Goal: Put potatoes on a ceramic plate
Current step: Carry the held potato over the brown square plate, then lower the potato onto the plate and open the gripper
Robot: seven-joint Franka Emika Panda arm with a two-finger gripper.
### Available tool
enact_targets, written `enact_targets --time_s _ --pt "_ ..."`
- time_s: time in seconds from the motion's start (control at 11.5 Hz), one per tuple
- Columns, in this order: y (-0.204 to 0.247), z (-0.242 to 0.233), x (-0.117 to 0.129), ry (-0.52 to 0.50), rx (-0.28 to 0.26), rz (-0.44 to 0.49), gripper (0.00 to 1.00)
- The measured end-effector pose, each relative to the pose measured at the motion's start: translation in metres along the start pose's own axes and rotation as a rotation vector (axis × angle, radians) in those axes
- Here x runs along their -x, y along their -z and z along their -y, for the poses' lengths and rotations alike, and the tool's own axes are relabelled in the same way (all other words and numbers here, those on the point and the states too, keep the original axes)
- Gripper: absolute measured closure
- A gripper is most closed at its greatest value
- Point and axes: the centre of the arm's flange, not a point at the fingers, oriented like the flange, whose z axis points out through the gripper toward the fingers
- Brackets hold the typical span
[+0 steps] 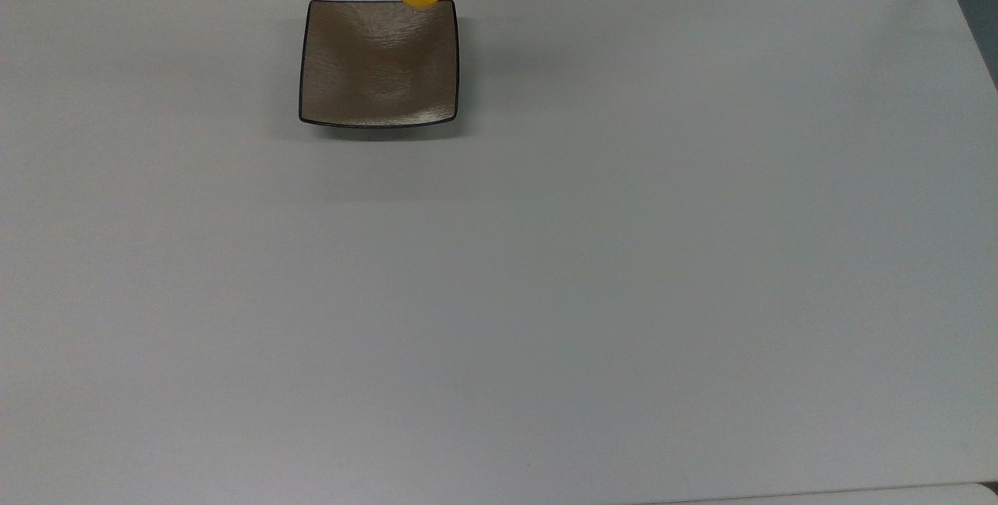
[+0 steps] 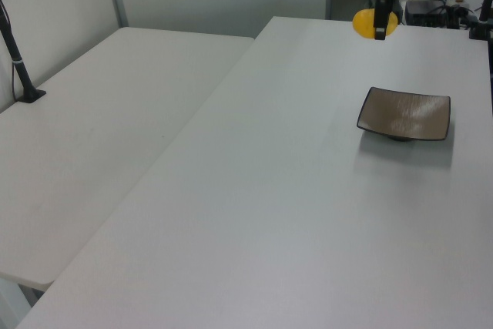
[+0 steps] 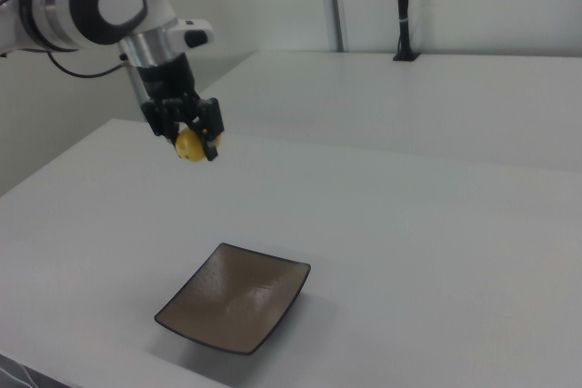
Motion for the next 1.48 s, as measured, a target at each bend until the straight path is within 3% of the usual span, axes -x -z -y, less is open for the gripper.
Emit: enact_targets --time_s 0.26,0.52,1.04,1.22,1.48 --pt "-0.044 -0.039 0.007 -0.033 -0.006 0.089 0.37" --pt "-0.1 -0.042 0.012 -0.039 -0.012 0.19 0.37" --pt "-0.22 -0.044 0.023 -0.047 -0.019 0.271 0.37" --pt "-0.237 -0.043 0.024 -0.046 -0.019 0.288 0.37" --pt "-0.239 -0.048 0.025 -0.057 -0.019 0.293 0.27"
